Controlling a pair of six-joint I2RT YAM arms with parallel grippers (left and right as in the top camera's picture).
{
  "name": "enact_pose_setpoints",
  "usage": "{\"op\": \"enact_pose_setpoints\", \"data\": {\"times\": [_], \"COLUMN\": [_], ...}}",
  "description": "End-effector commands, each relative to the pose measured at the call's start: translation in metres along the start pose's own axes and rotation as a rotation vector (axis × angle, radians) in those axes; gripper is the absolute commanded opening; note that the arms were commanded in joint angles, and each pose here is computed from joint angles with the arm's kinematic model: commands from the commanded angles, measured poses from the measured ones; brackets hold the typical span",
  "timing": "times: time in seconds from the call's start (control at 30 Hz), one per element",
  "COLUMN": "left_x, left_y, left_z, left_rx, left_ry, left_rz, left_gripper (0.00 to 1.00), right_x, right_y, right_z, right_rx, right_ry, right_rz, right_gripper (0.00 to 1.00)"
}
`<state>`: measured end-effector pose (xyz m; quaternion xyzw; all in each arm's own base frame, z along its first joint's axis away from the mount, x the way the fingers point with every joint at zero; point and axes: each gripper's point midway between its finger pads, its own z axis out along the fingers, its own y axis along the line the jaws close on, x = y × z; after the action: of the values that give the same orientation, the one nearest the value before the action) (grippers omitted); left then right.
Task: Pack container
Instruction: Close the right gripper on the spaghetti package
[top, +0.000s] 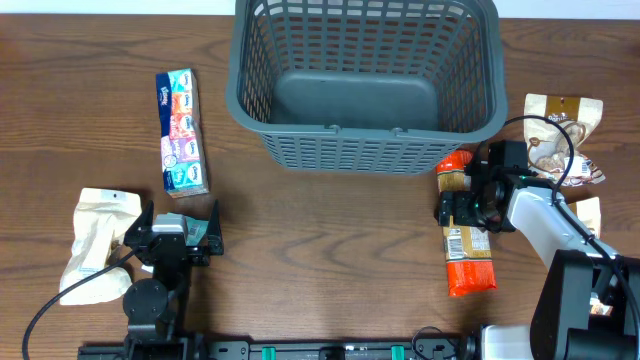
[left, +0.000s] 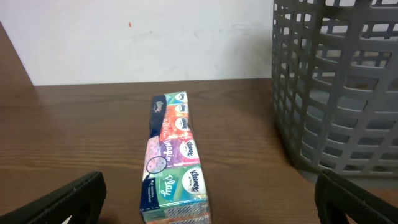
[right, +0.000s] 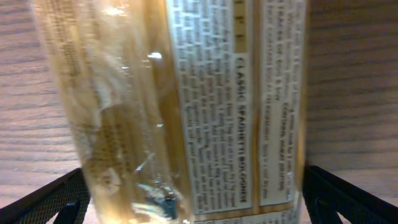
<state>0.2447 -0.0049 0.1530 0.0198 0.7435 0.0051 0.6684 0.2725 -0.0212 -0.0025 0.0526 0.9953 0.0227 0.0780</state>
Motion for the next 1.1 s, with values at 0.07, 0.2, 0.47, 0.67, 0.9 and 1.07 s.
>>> {"op": "enact_pose_setpoints", "data": {"times": [0.07, 0.2, 0.47, 0.67, 0.9, 1.07], "left_x": [0.016, 0.016, 0.016, 0.016, 0.016, 0.016], "left_y": [0.001, 0.001, 0.001, 0.001, 0.001, 0.001], "left_z": [0.001, 0.001, 0.001, 0.001, 0.001, 0.001], "left_rx": [-0.007, -0.007, -0.007, -0.007, -0.007, -0.007], "left_ry": [0.046, 0.046, 0.046, 0.046, 0.046, 0.046], "left_rz": [-0.009, -0.009, -0.009, -0.009, -0.009, -0.009], "left_gripper": [0.99, 0.99, 0.99, 0.99, 0.99, 0.99], "right_x": [0.008, 0.008, 0.008, 0.006, -0.006, -0.030], "right_y": [-0.011, -0.011, -0.010, -0.010, -0.010, -0.006], "right_z": [0.007, 0.007, 0.007, 0.007, 0.003, -0.014], "right_rx": [0.043, 0.043, 0.041, 0.042, 0.040, 0.014], "right_ry": [0.031, 0.030, 0.030, 0.022, -0.011, -0.076], "right_rz": [0.044, 0.045, 0.045, 0.090, 0.160, 0.192], "right_gripper": [0.99, 0.84, 0.35, 0.19, 0.01, 0.01]}}
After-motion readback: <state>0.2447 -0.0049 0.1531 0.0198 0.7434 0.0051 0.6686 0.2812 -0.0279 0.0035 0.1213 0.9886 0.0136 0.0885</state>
